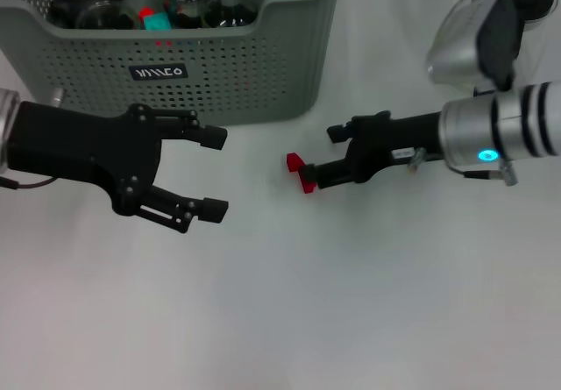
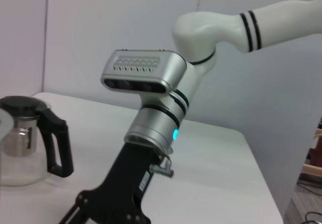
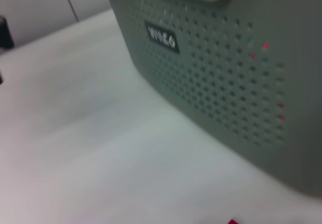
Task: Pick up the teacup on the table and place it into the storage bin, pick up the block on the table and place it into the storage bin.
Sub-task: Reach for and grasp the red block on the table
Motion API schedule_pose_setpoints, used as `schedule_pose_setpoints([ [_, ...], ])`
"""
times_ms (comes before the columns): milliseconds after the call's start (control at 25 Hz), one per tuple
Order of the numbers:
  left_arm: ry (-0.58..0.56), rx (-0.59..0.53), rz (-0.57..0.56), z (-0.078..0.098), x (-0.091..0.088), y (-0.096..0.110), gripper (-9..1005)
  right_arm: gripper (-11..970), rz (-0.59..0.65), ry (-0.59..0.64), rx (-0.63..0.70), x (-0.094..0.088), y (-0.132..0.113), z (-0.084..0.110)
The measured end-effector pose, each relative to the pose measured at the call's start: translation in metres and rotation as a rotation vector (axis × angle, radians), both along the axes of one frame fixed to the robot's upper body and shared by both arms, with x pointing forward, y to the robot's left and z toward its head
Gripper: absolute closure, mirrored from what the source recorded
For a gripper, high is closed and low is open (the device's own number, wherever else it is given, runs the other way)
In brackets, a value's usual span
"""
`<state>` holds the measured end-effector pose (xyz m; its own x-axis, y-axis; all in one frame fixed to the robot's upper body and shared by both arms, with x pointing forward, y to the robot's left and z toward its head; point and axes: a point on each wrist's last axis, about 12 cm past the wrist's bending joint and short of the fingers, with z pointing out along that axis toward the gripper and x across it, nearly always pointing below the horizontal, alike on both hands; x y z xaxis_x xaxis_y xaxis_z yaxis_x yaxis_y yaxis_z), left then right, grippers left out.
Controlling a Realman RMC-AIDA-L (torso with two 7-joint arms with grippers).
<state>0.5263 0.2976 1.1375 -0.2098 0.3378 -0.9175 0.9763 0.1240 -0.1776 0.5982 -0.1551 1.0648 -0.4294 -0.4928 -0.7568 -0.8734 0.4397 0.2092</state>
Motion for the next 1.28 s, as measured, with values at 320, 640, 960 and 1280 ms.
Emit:
schedule_pose_setpoints([
  [320,0.015,-0.006,0.003,-0.004,0.002,-0.002,51,65,0.022,-0.040,-0.050,0.001,0.017,-0.007],
  [640,0.014,-0.005,0.007,-0.004,0.004,-0.006,52,65,0.037,-0.076,-0.095,-0.002,0.030,-0.014],
  [960,0.014,-0.006,0.011,-0.004,0.005,-0.007,53,141,0.018,-0.079,-0.108,-0.001,0.037,-0.014],
  [1280,0.012,-0.008,0.014,-0.004,0.005,-0.007,54,325,0.009,-0.085,-0.155,0.000,0.041,-0.017],
])
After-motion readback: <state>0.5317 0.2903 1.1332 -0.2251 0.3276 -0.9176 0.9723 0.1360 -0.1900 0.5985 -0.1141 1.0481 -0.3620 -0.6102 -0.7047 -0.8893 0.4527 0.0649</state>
